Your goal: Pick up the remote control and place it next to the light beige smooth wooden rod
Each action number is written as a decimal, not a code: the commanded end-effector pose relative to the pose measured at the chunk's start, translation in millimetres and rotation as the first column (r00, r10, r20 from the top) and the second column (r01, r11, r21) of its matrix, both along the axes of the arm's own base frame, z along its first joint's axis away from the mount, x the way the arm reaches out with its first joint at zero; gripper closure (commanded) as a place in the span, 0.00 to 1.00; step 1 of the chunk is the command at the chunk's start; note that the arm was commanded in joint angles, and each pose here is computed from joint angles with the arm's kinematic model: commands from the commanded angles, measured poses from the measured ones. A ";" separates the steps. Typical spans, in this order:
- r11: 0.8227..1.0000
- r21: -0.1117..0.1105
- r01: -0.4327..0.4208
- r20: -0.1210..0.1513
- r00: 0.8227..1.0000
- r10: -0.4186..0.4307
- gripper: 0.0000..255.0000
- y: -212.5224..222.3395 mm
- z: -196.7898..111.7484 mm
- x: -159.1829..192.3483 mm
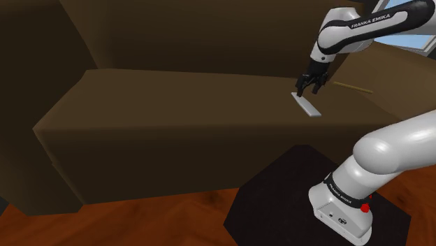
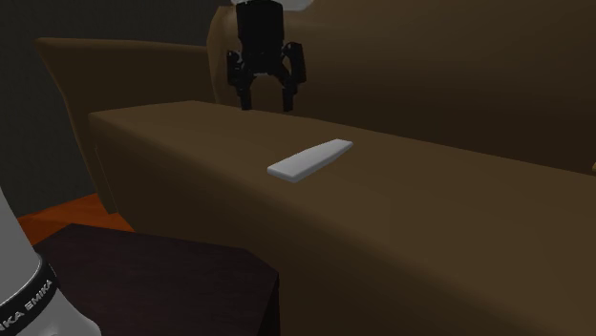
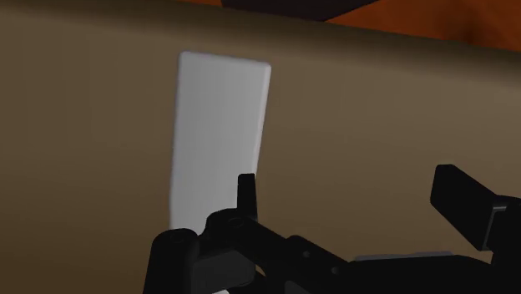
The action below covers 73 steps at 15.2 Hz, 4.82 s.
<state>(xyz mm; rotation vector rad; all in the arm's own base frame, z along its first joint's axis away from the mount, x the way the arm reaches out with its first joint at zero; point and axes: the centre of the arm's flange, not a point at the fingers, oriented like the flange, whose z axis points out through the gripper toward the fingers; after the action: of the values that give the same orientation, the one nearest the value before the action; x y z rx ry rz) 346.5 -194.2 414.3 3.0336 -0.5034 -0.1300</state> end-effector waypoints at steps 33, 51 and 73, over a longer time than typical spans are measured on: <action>0.986 0.015 0.164 0.093 0.982 -0.165 1.00 -97.6 -86.8 3.6; 0.986 0.015 0.164 0.093 0.982 -0.165 1.00 -97.6 8.2 3.6; 0.986 0.015 0.164 0.093 0.982 -0.165 1.00 -320.5 21.7 -137.8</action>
<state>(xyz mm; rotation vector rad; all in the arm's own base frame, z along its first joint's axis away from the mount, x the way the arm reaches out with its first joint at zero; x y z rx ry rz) 216.0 -502.6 436.6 3.0117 -0.7672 0.0033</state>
